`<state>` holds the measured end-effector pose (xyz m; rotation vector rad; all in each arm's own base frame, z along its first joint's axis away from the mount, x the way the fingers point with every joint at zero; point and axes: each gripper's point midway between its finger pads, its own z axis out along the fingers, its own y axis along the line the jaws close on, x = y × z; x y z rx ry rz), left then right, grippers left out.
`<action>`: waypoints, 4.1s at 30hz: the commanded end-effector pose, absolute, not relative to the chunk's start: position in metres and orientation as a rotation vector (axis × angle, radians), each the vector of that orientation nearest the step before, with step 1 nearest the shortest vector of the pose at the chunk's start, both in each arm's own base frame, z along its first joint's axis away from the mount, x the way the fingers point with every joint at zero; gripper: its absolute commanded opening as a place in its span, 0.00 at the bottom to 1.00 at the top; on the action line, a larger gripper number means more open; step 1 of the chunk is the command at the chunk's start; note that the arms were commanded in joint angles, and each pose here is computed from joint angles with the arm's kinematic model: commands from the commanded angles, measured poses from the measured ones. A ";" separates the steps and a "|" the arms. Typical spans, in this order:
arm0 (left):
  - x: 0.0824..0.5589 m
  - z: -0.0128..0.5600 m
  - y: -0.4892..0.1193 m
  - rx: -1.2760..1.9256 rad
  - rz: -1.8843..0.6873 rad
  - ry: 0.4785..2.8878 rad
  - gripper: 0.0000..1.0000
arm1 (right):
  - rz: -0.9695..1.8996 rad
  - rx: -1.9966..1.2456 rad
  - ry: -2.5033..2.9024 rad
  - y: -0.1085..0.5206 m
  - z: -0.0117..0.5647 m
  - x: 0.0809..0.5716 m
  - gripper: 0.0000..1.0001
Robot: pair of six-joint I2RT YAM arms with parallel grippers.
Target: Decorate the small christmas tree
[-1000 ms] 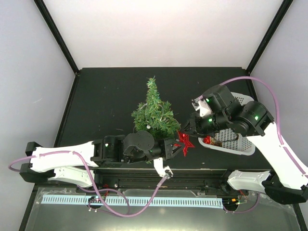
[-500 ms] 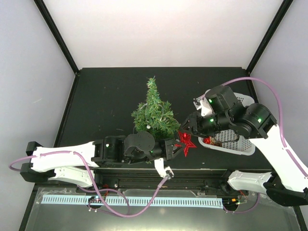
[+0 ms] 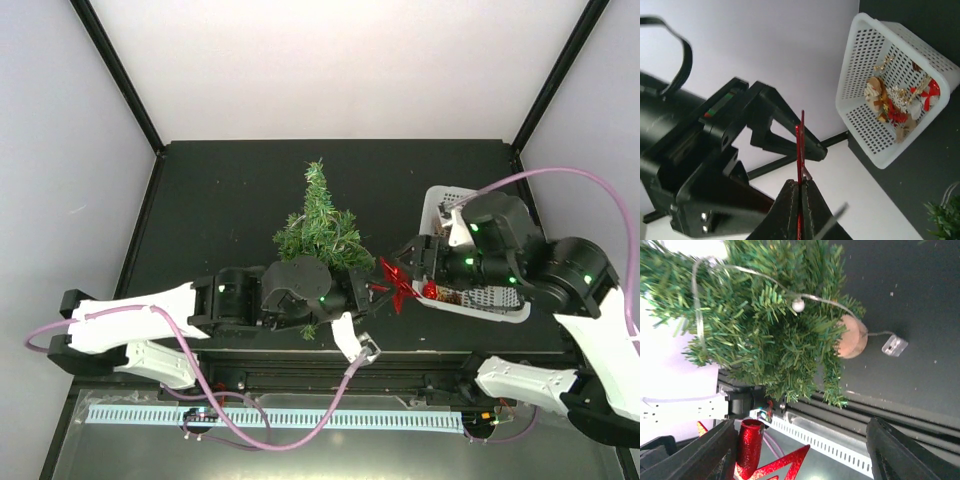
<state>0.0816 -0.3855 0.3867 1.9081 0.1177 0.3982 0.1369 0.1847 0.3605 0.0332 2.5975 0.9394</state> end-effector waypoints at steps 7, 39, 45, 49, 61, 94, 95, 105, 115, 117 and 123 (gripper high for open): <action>0.079 0.487 -0.363 1.839 0.134 0.535 0.02 | 0.641 0.243 2.351 0.101 0.383 0.147 0.70; 0.118 0.616 -0.212 1.258 -0.370 0.945 0.02 | 0.908 -0.026 2.098 0.170 0.397 0.180 0.59; 0.111 0.605 -0.210 1.255 -0.624 1.050 0.02 | 0.952 -0.338 1.905 0.207 0.476 0.185 0.53; 0.107 0.593 -0.214 1.298 -0.794 1.103 0.01 | 0.969 -0.532 1.814 0.226 0.519 0.177 0.50; 0.136 0.596 -0.211 1.272 -1.173 1.178 0.02 | 1.024 -0.590 1.737 0.231 0.557 0.168 0.48; 0.245 0.571 -0.240 1.202 -1.253 1.264 0.01 | 0.960 -0.337 1.942 0.228 0.471 0.201 0.41; 0.247 0.570 -0.240 1.198 -1.241 1.270 0.02 | 0.960 -0.335 1.944 0.228 0.470 0.201 0.41; 0.240 0.557 -0.242 1.226 -1.148 1.294 0.02 | 0.972 -0.321 1.969 0.228 0.454 0.200 0.40; 0.230 0.568 -0.240 1.217 -1.154 1.269 0.01 | 0.979 -0.302 1.974 0.223 0.448 0.196 0.40; 0.228 0.571 -0.239 1.215 -1.156 1.261 0.02 | 0.980 -0.296 1.973 0.222 0.449 0.196 0.40; 0.217 0.578 -0.237 1.217 -1.183 1.243 0.02 | 0.984 -0.287 1.979 0.220 0.446 0.195 0.40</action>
